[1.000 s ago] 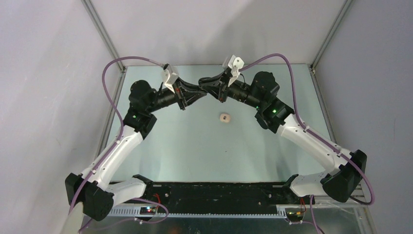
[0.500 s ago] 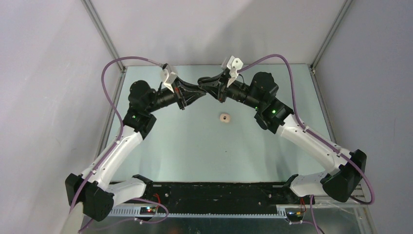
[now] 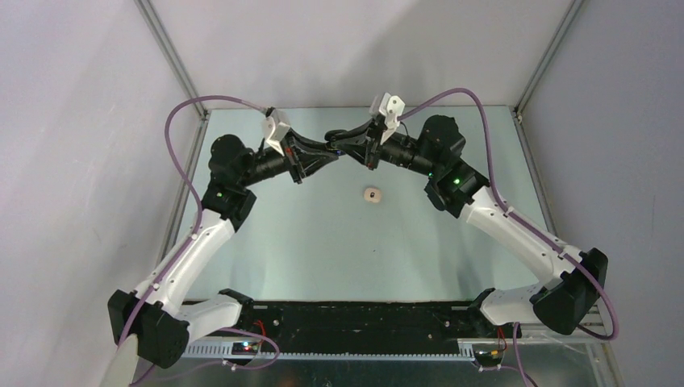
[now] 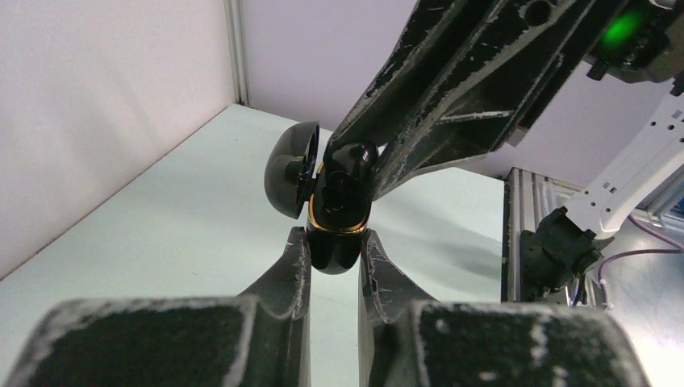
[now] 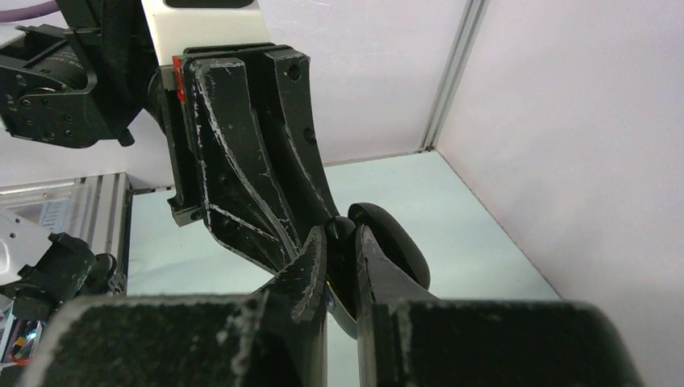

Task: Insert the wireless bluetooth earbuds into the charging case
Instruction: Place the earbud in the charging case.

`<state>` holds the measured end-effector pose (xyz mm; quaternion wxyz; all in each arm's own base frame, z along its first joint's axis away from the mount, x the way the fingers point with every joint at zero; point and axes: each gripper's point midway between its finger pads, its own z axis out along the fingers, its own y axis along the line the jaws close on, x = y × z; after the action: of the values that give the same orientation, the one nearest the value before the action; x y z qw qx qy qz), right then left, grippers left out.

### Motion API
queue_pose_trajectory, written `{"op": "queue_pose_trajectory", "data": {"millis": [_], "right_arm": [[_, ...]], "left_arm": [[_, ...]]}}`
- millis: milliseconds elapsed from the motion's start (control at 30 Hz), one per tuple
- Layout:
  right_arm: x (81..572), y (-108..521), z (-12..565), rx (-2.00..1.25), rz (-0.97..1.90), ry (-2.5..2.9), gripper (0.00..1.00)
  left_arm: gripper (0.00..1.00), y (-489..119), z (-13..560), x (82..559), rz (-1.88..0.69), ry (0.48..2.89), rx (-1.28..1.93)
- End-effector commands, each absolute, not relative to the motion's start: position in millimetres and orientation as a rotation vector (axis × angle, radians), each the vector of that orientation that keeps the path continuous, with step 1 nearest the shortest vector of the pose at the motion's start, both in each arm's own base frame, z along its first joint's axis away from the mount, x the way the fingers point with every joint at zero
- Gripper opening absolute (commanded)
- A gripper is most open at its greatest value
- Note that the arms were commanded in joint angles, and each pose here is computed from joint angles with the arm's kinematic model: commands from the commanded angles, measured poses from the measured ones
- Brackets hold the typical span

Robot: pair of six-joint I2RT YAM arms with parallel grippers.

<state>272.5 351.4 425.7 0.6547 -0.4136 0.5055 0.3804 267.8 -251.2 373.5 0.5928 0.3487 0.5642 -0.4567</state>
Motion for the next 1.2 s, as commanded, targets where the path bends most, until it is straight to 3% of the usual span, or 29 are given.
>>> {"op": "queue_pose_trajectory", "data": {"millis": [0,600,1167], "right_arm": [[264,349,435,-0.975,0.917,1.092,0.00],[235,355,463,-1.032,1.287,0.922,0.00],[227,350,469,-1.136,1.151,0.769,0.00]], "left_arm": [[0.00,-250,401,249,-1.030,1.145,0.913],[0.00,-250,396,224,-1.075,1.099,1.004],[0.00,-247,405,239,-1.117,1.117,0.937]]}}
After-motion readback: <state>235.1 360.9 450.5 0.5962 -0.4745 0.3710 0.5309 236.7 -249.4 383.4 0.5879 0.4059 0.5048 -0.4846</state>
